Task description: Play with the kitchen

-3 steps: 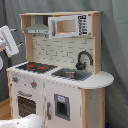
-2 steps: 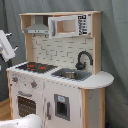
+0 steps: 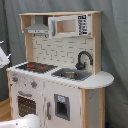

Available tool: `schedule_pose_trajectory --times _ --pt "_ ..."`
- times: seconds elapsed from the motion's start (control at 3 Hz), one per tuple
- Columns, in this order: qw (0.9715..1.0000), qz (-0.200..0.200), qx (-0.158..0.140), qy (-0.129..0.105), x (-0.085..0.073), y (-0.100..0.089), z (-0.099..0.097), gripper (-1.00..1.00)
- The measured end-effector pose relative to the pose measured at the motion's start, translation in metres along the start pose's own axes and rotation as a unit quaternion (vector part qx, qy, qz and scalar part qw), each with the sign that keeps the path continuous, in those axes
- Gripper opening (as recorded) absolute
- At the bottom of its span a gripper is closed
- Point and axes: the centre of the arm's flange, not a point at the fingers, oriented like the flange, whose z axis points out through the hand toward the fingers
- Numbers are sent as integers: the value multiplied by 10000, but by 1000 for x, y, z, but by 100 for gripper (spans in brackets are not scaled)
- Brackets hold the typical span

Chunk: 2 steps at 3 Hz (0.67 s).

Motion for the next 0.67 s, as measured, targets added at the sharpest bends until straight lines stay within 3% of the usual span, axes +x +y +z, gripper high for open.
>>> schedule_pose_trajectory --times 0.33,0.67 --pt "9987 -214 267 388 2 -21 -13 100" --pt "9948 -454 584 707 -4 -52 -34 100"
